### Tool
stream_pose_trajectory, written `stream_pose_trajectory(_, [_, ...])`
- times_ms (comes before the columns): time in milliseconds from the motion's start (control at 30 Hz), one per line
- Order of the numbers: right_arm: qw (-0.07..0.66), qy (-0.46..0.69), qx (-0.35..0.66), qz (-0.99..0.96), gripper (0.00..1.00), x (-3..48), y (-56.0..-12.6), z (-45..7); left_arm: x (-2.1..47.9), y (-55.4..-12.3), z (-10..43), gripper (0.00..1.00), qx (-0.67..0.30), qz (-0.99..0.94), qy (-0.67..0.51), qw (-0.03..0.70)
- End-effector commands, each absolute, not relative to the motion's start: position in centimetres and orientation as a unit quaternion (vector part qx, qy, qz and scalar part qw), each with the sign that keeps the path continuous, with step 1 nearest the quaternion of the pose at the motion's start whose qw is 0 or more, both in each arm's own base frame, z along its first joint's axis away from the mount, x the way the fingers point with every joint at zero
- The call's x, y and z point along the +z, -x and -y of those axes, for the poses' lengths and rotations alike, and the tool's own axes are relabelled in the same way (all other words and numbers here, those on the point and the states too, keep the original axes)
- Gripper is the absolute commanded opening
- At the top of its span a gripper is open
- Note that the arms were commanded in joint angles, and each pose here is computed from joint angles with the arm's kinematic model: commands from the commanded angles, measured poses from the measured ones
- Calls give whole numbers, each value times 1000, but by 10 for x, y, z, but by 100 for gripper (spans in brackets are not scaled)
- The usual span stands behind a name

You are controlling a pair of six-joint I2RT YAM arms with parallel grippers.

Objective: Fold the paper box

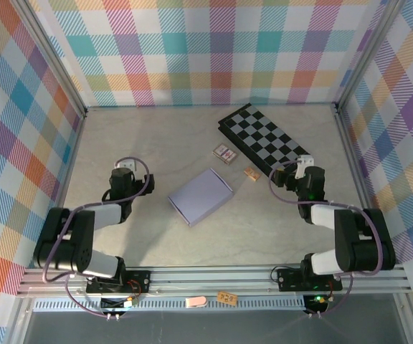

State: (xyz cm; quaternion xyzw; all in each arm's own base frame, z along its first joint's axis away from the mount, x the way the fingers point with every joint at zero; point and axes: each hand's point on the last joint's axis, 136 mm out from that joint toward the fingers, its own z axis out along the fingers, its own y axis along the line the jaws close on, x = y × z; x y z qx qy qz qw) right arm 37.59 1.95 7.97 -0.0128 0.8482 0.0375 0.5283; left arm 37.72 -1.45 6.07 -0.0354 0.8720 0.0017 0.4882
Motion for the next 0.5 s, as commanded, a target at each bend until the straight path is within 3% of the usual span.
stream_pose_trajectory(0, [577, 27, 60, -814, 99, 98, -389, -27, 84, -400, 18, 100, -10, -823, 19, 568])
stream_pose_trajectory(467, [563, -21, 27, -826, 99, 91, -397, -8, 81, -400, 10, 100, 1, -832, 41, 553])
